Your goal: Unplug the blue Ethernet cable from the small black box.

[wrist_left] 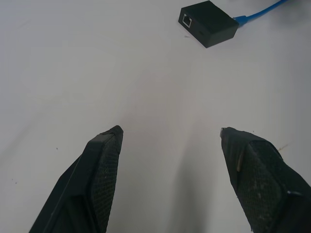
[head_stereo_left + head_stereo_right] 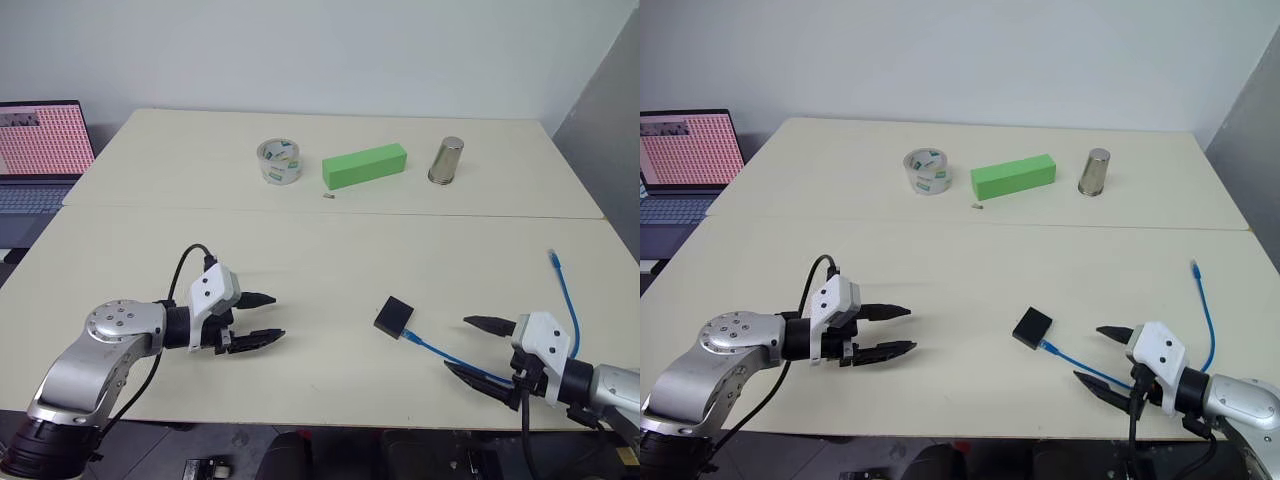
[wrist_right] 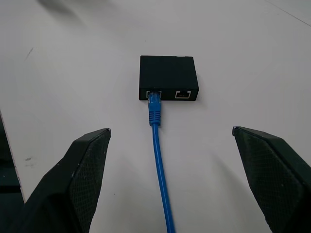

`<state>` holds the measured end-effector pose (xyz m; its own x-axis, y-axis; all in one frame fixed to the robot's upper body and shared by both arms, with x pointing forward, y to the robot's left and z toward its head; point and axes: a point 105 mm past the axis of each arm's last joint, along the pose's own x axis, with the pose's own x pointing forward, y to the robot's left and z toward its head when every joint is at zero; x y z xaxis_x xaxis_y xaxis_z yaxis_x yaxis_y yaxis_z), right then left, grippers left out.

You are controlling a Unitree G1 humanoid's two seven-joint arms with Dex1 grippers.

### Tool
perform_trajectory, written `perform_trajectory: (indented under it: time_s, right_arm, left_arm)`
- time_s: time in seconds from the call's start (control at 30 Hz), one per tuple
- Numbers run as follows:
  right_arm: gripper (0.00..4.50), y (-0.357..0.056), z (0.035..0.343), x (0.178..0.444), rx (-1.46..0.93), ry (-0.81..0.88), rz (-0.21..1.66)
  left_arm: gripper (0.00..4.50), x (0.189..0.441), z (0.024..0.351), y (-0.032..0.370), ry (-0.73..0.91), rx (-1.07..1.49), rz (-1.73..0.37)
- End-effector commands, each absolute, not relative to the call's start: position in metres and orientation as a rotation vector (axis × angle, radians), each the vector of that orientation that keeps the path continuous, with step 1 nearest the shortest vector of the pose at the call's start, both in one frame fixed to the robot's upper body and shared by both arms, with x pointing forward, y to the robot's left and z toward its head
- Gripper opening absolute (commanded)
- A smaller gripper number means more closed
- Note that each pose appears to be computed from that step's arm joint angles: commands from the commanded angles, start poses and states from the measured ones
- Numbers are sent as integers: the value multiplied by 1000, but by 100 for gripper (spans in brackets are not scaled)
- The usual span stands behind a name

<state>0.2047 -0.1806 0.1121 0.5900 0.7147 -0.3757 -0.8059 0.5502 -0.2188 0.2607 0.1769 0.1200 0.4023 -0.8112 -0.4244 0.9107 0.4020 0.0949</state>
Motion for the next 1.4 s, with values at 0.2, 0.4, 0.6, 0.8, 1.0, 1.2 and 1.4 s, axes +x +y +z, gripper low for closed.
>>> perform_trajectory:
  time_s: [0.2, 0.4, 0.6, 0.8, 1.0, 1.2, 1.4]
  right_arm:
    - [424, -180, 119, 202, -428, 223, 916]
    - [424, -177, 116, 199, -428, 246, 924]
    - [424, -164, 101, 202, -417, 287, 933]
    - [424, -149, 81, 215, -413, 317, 929]
    - [424, -137, 71, 236, -394, 301, 901]
    - [292, -132, 64, 243, -411, 327, 912]
    - [152, -132, 71, 247, -467, 300, 933]
  left_arm:
    - [342, 261, 137, 166, 252, 346, -1144]
    - [342, 250, 130, 160, 296, 344, -1204]
    - [342, 235, 122, 149, 337, 335, -1290]
    - [342, 236, 120, 139, 322, 342, -1330]
    - [342, 237, 119, 138, 321, 340, -1326]
    - [344, 242, 118, 137, 307, 326, -1301]
    - [344, 254, 119, 135, 279, 281, -1245]
